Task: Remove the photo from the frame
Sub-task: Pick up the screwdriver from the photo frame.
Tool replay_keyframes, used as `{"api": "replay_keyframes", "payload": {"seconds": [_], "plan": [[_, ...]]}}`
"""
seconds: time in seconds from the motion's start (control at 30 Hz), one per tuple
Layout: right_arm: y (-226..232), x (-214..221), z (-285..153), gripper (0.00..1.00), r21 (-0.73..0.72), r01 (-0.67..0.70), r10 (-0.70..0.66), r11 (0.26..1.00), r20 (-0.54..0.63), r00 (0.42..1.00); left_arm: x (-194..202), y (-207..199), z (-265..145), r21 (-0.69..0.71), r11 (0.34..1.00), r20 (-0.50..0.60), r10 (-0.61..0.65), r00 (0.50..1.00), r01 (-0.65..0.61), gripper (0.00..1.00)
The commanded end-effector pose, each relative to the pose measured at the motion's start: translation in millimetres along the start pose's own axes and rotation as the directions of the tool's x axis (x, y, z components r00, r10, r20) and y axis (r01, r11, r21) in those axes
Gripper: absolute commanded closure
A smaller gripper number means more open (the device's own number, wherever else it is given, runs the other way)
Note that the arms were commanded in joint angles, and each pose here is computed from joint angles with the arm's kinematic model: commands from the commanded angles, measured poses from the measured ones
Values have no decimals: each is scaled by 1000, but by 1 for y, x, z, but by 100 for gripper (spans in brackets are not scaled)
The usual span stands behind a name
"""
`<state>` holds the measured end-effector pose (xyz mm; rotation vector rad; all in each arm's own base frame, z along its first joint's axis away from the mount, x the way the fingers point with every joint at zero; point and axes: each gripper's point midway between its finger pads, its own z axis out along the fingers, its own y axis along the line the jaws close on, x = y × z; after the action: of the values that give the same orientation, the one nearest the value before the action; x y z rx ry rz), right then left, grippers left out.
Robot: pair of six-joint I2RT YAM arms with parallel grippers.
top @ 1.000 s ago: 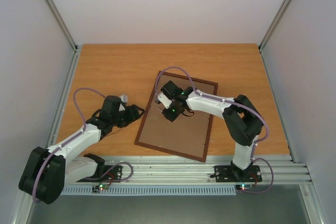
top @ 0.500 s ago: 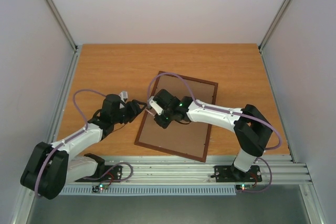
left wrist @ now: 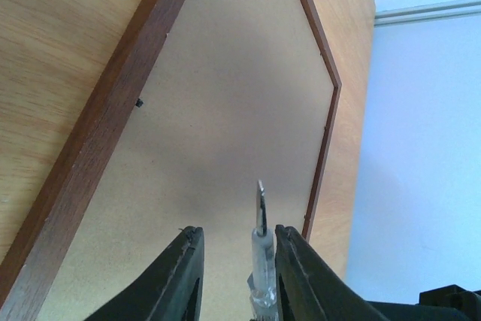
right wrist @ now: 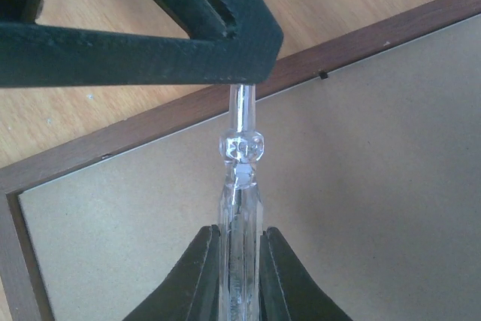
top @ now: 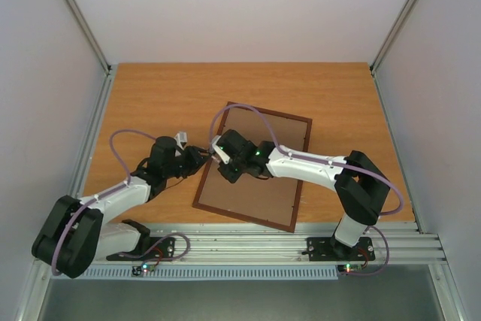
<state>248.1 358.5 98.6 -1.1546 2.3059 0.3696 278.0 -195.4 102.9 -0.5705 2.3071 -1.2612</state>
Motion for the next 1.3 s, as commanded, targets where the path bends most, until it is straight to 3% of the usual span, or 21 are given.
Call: {"api": "replay_keyframes", "payload": {"seconds": [0.0,0.1,0.27,0.63,0.7,1.27], "plan": [[3,-16,-7,97,18,7,-8,1000,62,998,-1,-9,4,55,998,11,17,1000,-18,74],[4,-17,-6,97,20,6,-8,1000,69,998,-1,-10,7,65,998,8,14,1000,-14,80],[6,-17,-6,97,4,11,-11,1000,71,997,-1,-14,7,92,996,16,14,1000,-15,99],[14,-9,-17,75,-108,-1,1,994,3,1000,4,-25,-2,187,975,40,115,993,-120,99],[14,-9,-19,66,-130,-21,20,991,-3,1000,5,-26,-4,202,971,46,121,992,-128,99],[16,-8,-17,71,-232,-94,92,968,-20,996,2,-48,-25,296,938,118,153,981,-182,99]]}}
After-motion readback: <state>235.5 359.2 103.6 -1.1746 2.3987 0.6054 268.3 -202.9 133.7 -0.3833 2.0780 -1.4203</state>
